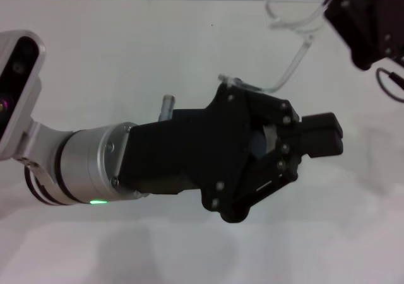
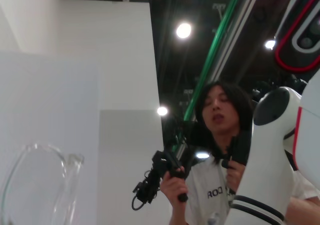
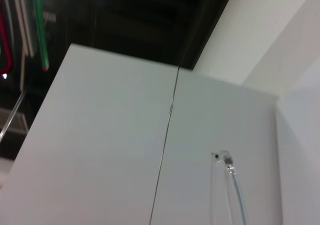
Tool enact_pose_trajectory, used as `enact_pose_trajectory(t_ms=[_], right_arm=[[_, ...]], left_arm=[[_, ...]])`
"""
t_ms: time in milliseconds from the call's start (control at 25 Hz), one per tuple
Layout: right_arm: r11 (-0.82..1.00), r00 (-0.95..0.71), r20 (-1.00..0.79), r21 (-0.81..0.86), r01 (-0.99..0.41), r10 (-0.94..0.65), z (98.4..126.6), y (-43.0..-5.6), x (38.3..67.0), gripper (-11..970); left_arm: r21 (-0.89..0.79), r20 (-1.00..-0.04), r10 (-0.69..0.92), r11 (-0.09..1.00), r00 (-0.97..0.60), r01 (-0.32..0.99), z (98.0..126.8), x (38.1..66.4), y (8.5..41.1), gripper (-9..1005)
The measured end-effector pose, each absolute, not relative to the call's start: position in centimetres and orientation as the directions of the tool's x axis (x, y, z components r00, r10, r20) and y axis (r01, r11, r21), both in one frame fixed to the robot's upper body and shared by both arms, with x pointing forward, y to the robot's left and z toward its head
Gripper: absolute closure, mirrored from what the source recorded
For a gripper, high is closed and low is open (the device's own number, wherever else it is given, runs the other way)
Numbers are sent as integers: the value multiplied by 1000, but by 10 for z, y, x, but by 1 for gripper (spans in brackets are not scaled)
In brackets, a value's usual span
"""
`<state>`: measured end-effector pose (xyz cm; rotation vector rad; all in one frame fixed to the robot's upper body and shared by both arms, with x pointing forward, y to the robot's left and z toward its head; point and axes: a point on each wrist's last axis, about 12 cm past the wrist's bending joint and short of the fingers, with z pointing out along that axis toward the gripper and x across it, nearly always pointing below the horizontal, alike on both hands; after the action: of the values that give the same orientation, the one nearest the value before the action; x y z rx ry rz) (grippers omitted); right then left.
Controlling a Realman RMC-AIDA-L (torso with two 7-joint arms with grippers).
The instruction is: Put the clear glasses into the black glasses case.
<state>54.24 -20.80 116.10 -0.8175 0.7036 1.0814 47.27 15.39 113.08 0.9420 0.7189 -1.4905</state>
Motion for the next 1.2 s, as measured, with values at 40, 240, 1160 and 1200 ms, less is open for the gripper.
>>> enact_pose_trajectory(t_ms=[40, 240, 1160, 1200], right_arm=[[243, 318, -830, -227, -943, 459, 1159, -206, 542, 842], [205, 300, -865, -234, -950, 403, 1154, -193, 544, 843], [237, 306, -906, -241, -941, 294, 1144, -177, 550, 844], [230, 302, -909, -240, -943, 287, 1142, -175, 549, 844]], left_arm=[[75, -868, -497, -132, 0, 988, 1131, 473, 154, 945], [60, -869, -494, -106, 0, 992, 1129, 475, 155, 945], [-8, -875, -484, 24, 4, 1000, 1116, 481, 166, 945], [-9, -873, -487, 27, 5, 1000, 1116, 481, 166, 945]])
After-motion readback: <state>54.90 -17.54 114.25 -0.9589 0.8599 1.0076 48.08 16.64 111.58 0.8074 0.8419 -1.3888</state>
